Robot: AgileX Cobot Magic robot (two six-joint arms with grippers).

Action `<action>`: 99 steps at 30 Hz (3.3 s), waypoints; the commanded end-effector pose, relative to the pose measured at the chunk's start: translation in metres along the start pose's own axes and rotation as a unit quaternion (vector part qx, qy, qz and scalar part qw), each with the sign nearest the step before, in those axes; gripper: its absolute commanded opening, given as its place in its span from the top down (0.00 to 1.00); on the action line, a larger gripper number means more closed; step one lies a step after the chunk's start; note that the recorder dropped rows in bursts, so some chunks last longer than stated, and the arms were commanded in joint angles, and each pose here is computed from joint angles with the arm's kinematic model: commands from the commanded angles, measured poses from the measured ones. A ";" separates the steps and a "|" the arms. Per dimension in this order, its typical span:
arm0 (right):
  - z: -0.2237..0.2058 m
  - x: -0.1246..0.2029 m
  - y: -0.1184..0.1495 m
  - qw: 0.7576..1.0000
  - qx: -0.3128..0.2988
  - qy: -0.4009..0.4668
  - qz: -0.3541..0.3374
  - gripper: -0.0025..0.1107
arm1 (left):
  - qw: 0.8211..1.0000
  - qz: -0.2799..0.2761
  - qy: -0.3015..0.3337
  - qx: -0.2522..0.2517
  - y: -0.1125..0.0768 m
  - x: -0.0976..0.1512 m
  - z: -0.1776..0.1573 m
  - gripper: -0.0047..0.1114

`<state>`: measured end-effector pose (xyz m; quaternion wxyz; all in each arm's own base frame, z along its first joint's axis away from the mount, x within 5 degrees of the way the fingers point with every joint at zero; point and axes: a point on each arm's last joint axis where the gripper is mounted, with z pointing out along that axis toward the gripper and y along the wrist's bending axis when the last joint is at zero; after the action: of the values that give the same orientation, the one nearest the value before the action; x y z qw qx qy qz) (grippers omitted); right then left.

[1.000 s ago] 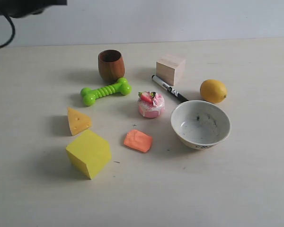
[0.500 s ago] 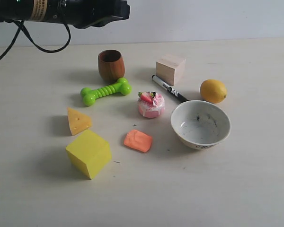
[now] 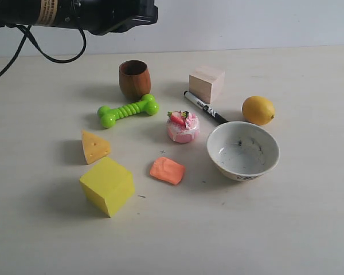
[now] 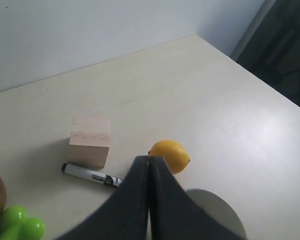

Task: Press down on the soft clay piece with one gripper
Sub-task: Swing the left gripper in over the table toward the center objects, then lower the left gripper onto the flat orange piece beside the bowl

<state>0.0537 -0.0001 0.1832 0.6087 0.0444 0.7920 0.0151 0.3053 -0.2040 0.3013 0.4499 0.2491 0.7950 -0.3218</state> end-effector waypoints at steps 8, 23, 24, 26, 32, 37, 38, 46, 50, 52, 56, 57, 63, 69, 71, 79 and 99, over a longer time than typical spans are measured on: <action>0.000 0.001 0.000 1.000 0.002 -0.005 0.001 0.98 | 1.000 -0.004 -0.005 -0.021 0.013 0.046 0.010 0.96; 0.000 0.001 0.000 1.000 0.002 -0.003 0.001 0.98 | 0.977 0.137 0.043 -0.157 0.029 0.060 0.001 0.96; 0.000 0.001 0.000 1.000 0.002 -0.003 0.001 0.98 | 0.972 0.164 0.058 -0.160 0.027 0.062 0.002 0.96; 0.000 0.001 0.000 1.000 0.002 -0.003 0.001 0.98 | 0.959 0.208 0.098 -0.164 0.021 0.065 0.003 0.96; 0.000 0.001 0.000 1.000 0.002 -0.003 0.001 0.98 | 0.931 0.266 0.192 -0.161 0.002 0.052 0.004 0.96; 0.000 0.001 0.000 1.000 0.002 -0.003 0.001 0.98 | 0.919 0.276 0.229 -0.163 -0.007 0.022 -0.002 0.96; 0.000 0.001 0.000 1.000 0.002 -0.003 0.001 0.98 | 0.919 0.276 0.237 -0.153 -0.010 0.017 -0.001 0.96; 0.000 0.001 0.000 1.000 0.002 -0.003 0.001 0.98 | 0.911 0.207 0.346 -0.084 -0.016 0.011 0.029 0.96; 0.000 0.001 0.000 1.000 0.002 -0.003 0.001 0.98 | 0.899 0.139 0.409 -0.072 -0.012 0.025 0.052 0.96; 0.000 0.001 0.000 1.000 0.002 -0.003 0.001 0.98 | 0.890 0.124 0.433 -0.066 -0.011 0.033 0.060 0.96; 0.000 0.001 0.000 1.000 0.002 -0.003 0.001 0.98 | 0.880 0.105 0.461 -0.051 -0.018 0.050 0.074 0.96; 0.000 0.001 0.000 1.000 0.002 -0.003 0.001 0.98 | 0.879 0.108 0.461 -0.046 -0.023 0.053 0.076 0.96; 0.000 0.001 0.000 1.000 0.002 -0.003 0.001 0.98 | 0.880 0.129 0.457 -0.027 -0.053 0.072 0.097 0.96; 0.000 0.001 0.000 1.000 0.002 -0.003 0.001 0.98 | 0.871 0.122 0.475 -0.031 -0.055 0.094 0.115 0.96; 0.000 0.001 0.000 1.000 0.002 -0.003 0.001 0.98 | 0.869 0.115 0.480 -0.036 -0.052 0.100 0.119 0.96; 0.000 0.001 0.000 1.000 0.002 -0.003 0.001 0.98 | 0.882 0.115 0.456 -0.041 -0.048 0.106 0.132 0.96; 0.000 0.001 0.000 1.000 0.002 -0.004 0.001 0.98 | 0.887 0.121 0.444 -0.040 -0.048 0.105 0.134 0.96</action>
<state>0.0537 -0.0001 0.1832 0.6087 0.0444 0.7920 0.0151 0.2968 -0.3209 0.1685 0.0864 0.4396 0.8898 -0.0865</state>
